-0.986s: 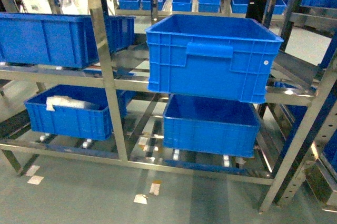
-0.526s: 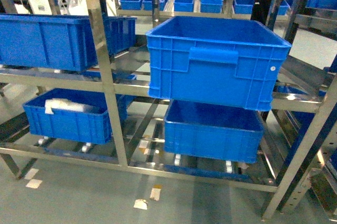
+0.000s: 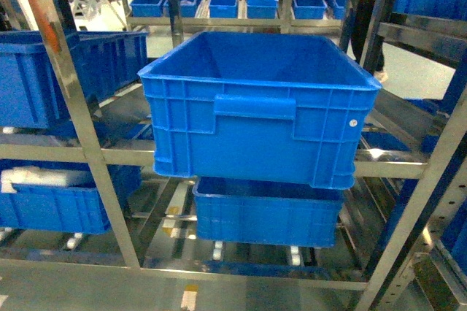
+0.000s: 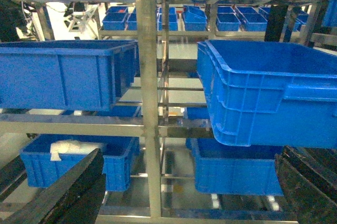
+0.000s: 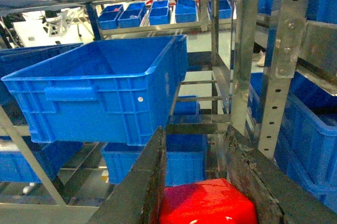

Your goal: Pick red block from blue box to shelf

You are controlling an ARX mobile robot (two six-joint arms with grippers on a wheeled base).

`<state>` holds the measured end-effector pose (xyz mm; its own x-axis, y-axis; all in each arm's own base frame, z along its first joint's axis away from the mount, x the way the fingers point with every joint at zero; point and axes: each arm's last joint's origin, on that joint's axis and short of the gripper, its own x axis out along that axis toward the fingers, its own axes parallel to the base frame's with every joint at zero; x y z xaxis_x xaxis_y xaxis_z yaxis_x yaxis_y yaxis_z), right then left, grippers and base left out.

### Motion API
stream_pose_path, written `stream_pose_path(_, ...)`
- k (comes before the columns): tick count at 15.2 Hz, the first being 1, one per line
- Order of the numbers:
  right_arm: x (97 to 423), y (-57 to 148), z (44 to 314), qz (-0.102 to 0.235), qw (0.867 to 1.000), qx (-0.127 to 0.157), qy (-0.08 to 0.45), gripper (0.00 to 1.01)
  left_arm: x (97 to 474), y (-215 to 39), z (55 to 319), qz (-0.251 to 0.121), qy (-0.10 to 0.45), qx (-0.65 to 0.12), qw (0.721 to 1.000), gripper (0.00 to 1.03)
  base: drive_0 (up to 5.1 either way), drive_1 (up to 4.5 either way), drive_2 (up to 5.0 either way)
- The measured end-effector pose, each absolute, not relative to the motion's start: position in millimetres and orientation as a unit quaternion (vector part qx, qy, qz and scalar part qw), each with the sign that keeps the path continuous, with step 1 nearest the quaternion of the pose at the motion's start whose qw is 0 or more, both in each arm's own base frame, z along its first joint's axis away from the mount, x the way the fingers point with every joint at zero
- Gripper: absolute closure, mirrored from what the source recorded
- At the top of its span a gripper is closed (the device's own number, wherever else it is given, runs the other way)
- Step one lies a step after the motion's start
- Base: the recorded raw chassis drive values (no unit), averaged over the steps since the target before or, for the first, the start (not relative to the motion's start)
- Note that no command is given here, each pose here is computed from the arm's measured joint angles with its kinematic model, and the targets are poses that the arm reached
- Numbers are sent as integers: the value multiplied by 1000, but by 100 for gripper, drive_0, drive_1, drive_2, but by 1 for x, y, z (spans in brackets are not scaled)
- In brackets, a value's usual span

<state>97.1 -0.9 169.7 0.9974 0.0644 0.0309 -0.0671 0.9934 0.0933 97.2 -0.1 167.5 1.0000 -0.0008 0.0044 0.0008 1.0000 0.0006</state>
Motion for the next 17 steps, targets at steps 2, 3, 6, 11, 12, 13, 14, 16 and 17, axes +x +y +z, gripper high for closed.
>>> stream_pose_path(2, 97, -1, 170, 33, 998, 47, -14, 73, 97, 0, 168, 0, -2, 0, 1000, 5, 16, 273, -242)
stream_pose_path(3, 97, -1, 170, 33, 998, 47, -14, 73, 97, 0, 168, 0, -2, 0, 1000, 5, -4, 251, -258)
stream_pose_path(6, 97, -1, 170, 33, 998, 47, -14, 73, 97, 0, 168, 0, -3, 0, 1000, 5, 4, 255, -247)
stream_pose_path(11, 97, -1, 170, 33, 998, 47, -14, 73, 97, 0, 168, 0, -2, 0, 1000, 5, 8, 258, -242)
stream_pose_path(12, 97, -1, 170, 33, 998, 47, -14, 73, 97, 0, 168, 0, -3, 0, 1000, 5, 9, 259, -241)
stream_pose_path(13, 97, -1, 170, 33, 998, 47, -14, 73, 97, 0, 168, 0, -2, 0, 1000, 5, 12, 262, -238)
stream_pose_path(14, 97, -1, 170, 33, 998, 47, -14, 73, 97, 0, 168, 0, -3, 0, 1000, 5, 7, 232, -217)
stream_pose_path(16, 97, -1, 170, 33, 998, 47, -14, 73, 97, 0, 168, 0, -2, 0, 1000, 5, 0, 0, 0)
stream_pose_path(17, 97, -1, 170, 33, 998, 47, -13, 73, 97, 0, 167, 0, -2, 0, 1000, 5, 0, 0, 0)
